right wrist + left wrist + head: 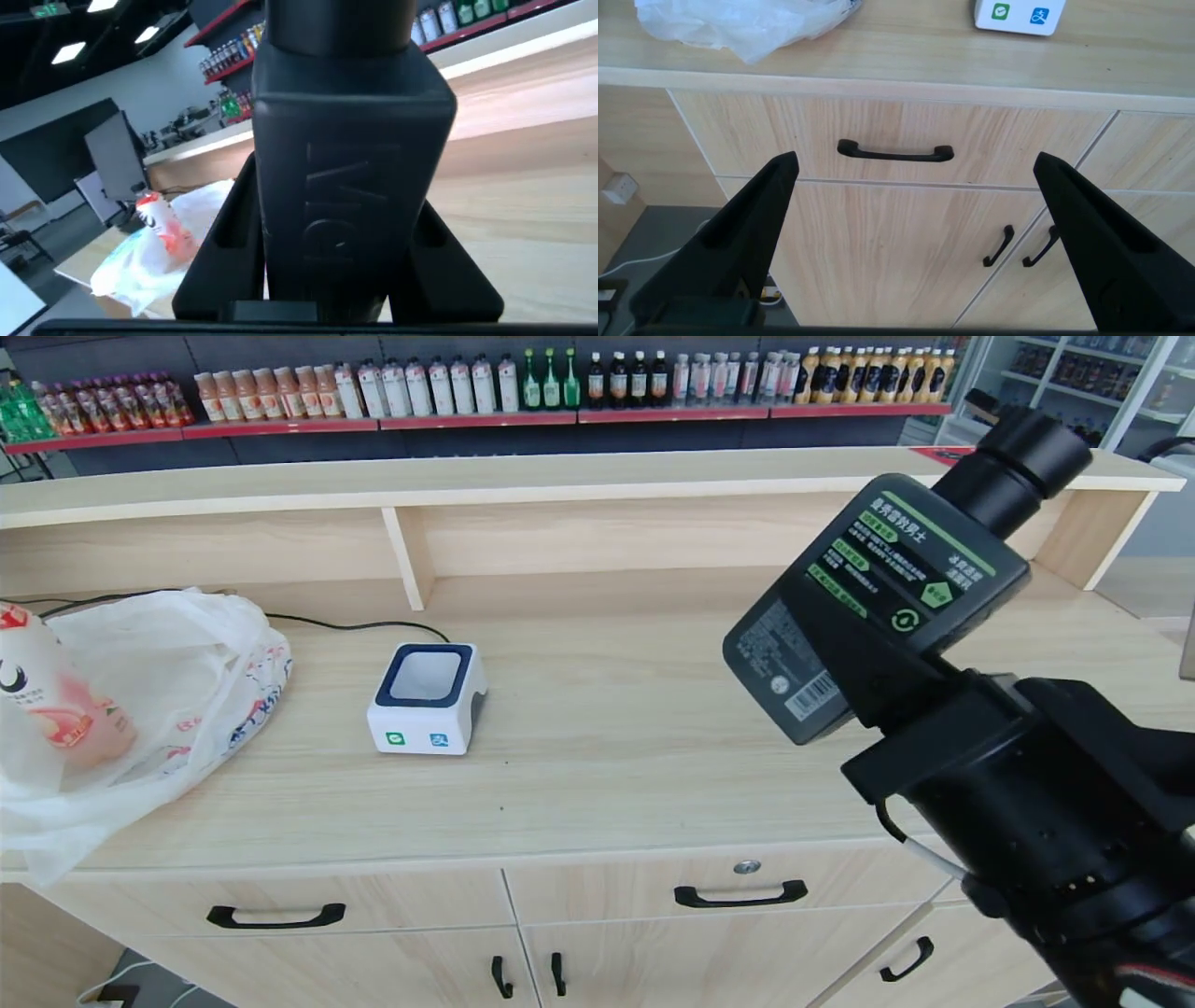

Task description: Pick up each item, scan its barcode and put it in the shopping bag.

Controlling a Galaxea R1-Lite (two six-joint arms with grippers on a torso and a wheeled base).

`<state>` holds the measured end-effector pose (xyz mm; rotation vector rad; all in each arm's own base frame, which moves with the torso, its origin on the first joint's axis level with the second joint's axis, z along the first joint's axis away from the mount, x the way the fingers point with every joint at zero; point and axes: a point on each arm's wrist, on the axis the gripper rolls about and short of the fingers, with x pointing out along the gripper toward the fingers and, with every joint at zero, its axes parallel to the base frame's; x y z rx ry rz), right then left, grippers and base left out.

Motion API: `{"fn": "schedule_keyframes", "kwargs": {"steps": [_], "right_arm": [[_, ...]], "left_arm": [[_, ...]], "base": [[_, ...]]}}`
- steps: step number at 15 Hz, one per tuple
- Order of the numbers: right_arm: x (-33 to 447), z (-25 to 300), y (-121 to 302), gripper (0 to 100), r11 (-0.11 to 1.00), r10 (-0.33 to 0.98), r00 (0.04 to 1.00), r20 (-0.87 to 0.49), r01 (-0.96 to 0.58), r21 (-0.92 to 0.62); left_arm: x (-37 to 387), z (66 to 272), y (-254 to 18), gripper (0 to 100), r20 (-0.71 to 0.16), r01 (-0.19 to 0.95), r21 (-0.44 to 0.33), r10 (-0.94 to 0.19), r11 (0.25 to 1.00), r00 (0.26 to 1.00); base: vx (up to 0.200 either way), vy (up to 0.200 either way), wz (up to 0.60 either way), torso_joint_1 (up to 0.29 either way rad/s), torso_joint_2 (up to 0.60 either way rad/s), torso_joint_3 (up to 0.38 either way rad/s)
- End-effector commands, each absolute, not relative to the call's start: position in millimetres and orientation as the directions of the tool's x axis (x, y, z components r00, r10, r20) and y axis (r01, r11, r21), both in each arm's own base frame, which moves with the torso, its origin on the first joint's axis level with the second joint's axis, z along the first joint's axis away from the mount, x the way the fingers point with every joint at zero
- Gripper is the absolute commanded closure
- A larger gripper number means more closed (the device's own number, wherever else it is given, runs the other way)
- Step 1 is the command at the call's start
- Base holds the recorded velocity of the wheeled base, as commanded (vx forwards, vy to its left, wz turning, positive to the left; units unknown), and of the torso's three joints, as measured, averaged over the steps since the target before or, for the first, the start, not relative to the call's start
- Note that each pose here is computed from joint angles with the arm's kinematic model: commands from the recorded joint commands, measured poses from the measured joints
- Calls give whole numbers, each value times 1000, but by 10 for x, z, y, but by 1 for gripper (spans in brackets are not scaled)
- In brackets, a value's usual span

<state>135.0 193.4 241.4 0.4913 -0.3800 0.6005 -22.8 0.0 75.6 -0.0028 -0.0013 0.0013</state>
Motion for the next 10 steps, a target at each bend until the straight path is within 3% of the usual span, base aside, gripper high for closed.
{"fn": "schedule_keyframes", "kwargs": {"steps": [1, 6, 10], "right_arm": [[1308, 2463, 1976, 100, 683, 474, 729, 495, -659, 315], [1005, 2542, 2179, 100, 498, 624, 567, 538, -819, 285], [906, 2584, 2217, 100, 398, 655, 512, 556, -859, 322]], "left_arm": [[-228, 756, 0, 0, 2, -3, -3, 3, 1000, 1000], [-228, 756, 0, 0, 2, -2, -3, 2, 1000, 1000], [-228, 756, 0, 0, 2, -2, -3, 2, 1000, 1000]], "base": [[0, 0, 0, 0, 0, 0], [0, 0, 0, 0, 0, 0], [0, 0, 0, 0, 0, 0]]}}
